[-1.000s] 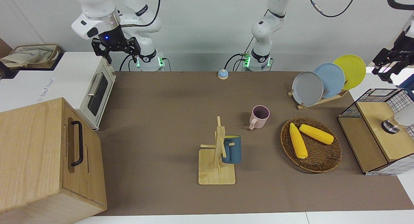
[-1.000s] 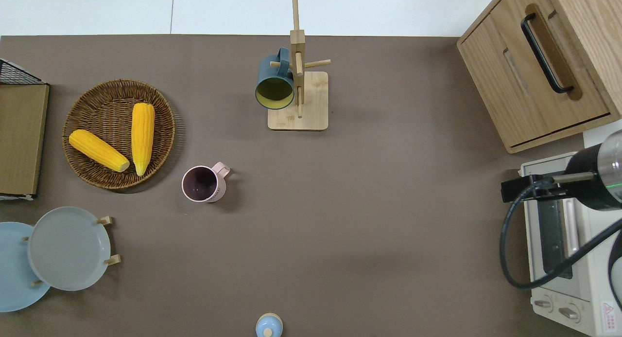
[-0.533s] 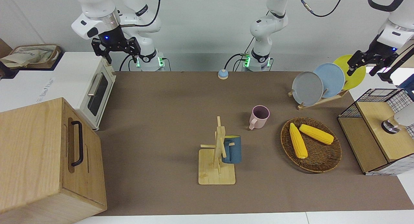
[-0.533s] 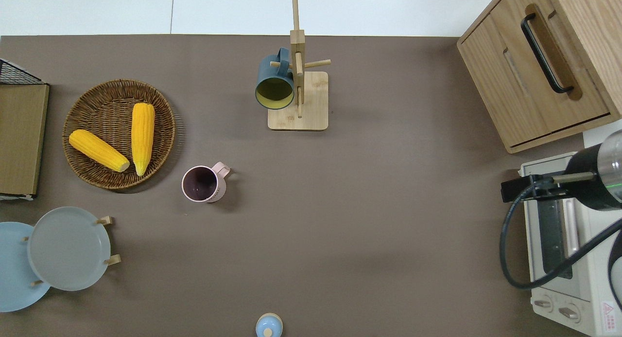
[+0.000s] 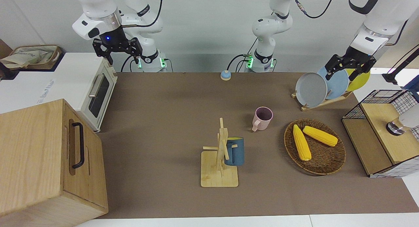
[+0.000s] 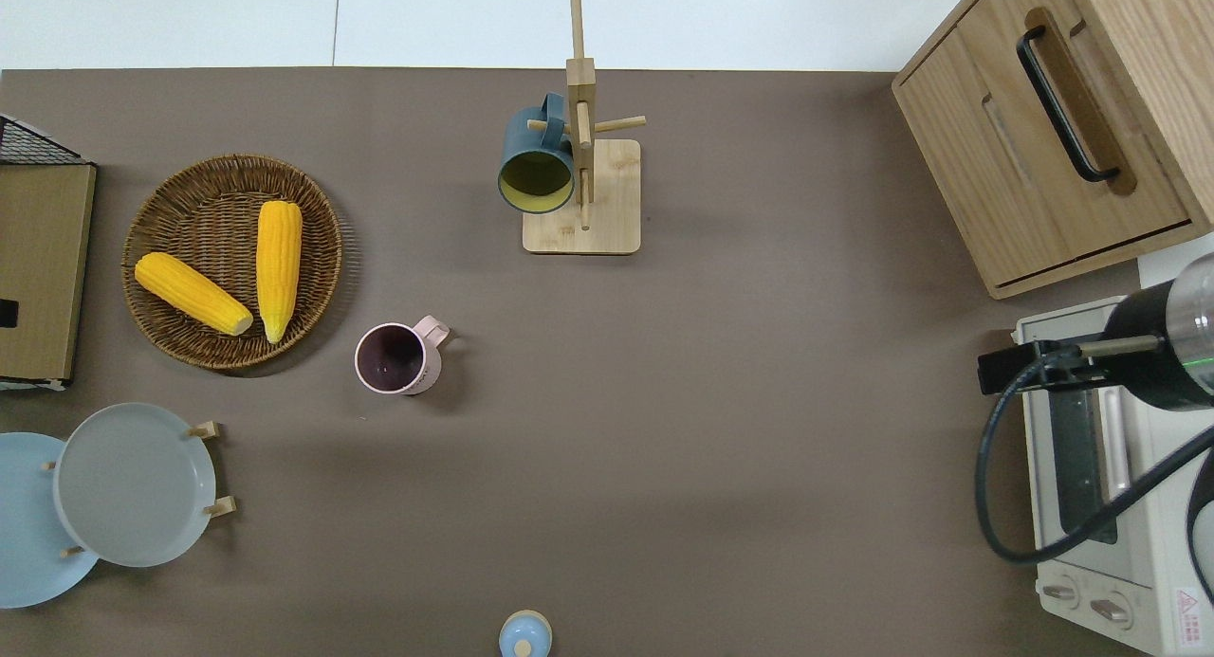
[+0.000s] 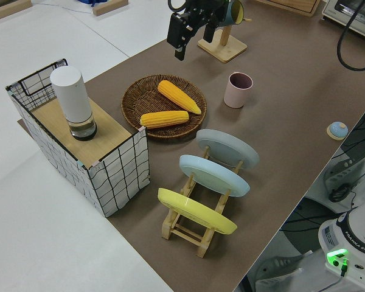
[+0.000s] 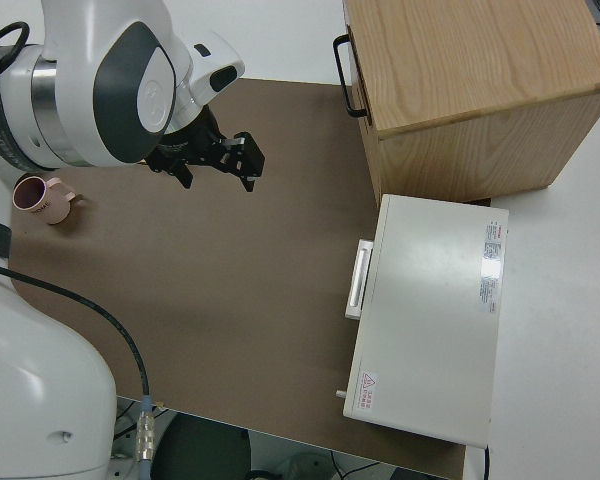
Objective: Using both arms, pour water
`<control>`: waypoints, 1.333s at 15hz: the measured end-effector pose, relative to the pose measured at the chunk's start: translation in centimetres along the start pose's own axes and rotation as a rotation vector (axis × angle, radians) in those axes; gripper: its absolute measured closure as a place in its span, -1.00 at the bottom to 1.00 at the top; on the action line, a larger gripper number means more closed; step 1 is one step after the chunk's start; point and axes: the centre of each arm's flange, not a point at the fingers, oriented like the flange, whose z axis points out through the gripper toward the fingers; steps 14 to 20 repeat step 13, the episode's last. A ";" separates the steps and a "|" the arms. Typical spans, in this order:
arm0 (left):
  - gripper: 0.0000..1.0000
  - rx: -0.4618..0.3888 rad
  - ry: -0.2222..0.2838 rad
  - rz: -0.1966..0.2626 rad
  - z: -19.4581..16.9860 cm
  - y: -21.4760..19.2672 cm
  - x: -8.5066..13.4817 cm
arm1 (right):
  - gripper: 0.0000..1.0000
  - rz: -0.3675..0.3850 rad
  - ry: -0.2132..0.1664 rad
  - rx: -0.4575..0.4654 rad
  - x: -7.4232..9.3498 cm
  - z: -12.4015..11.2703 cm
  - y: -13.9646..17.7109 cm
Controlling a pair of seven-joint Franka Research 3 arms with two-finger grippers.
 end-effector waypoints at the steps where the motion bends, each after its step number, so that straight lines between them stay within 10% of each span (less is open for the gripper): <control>1: -1.00 -0.001 -0.002 0.015 0.0 1.1 0.2 | -0.99 0.000 0.000 0.000 0.0 0.0 0.0; 13: -1.00 -0.002 -0.033 0.176 0.7 12.5 0.7 | -0.99 0.000 0.000 0.000 0.0 0.0 0.0; 20: -1.00 -0.002 -0.033 0.176 0.7 12.5 0.7 | -0.99 0.000 0.000 0.000 0.0 0.0 0.0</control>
